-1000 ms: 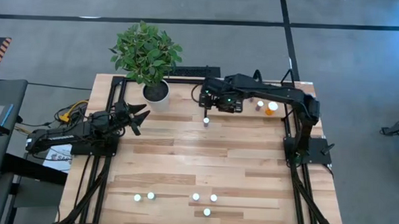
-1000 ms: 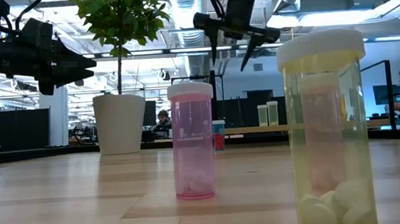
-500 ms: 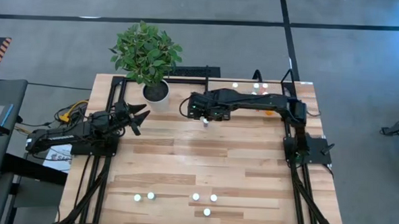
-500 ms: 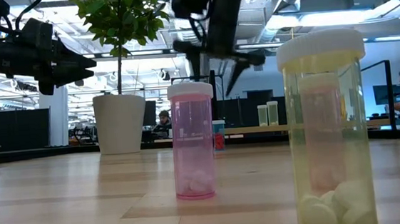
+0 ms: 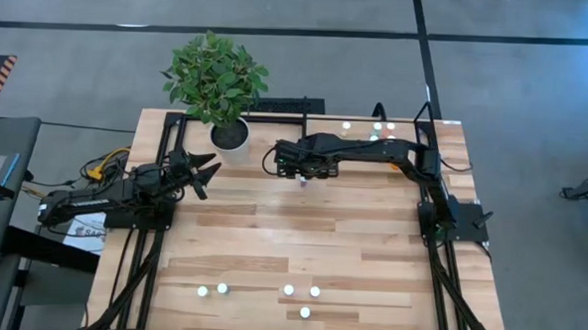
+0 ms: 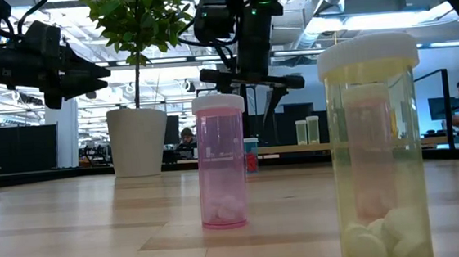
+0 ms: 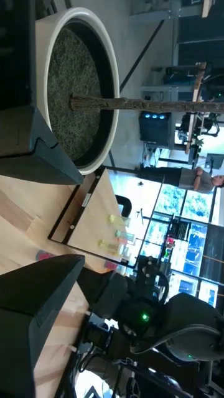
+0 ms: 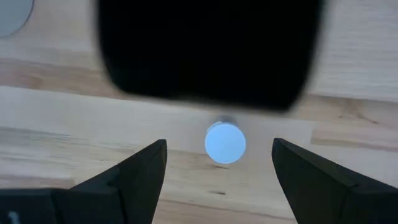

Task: Pick and place medicine bottles onto shelf by color
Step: Put the top blue pill bottle on the shelf

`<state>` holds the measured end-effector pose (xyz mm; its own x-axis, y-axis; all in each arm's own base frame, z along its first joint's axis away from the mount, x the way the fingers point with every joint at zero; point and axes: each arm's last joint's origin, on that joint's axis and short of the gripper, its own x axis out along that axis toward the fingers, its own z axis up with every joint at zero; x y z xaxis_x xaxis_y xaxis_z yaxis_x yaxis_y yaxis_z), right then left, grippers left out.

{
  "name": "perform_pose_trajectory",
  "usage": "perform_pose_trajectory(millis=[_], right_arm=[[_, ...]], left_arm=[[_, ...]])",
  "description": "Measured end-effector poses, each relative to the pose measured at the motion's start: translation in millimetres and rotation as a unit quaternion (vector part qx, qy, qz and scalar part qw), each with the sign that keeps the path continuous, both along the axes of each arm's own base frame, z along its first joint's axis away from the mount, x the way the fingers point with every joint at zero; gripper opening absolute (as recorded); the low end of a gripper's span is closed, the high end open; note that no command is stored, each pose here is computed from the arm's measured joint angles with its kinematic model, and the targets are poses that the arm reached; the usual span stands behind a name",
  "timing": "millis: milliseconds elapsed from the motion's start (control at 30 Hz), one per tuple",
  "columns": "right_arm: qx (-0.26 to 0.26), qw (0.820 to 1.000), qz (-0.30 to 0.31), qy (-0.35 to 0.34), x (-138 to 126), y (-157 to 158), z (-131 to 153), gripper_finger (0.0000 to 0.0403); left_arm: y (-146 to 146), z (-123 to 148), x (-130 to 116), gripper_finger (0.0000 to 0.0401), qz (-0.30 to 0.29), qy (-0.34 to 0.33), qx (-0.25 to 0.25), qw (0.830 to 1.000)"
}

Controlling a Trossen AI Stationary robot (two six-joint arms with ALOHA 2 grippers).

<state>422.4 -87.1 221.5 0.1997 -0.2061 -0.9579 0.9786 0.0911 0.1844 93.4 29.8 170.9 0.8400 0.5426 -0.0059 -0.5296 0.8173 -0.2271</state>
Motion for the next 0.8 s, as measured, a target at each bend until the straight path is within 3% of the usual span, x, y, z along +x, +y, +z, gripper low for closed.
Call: perform_pose_trajectory(millis=[267,800], right_arm=[[-0.001,1.000,0.001,0.014,-2.0,3.3,-0.8,0.0311],[-0.096,0.995,-0.016,0.027,4.6,33.8,-7.5,0.0311]], left_arm=[[0.0,0.0,0.0,0.0181,0.000,0.000,0.000,1.000],[0.0,0.0,0.0,0.0181,0.000,0.000,0.000,1.000]])
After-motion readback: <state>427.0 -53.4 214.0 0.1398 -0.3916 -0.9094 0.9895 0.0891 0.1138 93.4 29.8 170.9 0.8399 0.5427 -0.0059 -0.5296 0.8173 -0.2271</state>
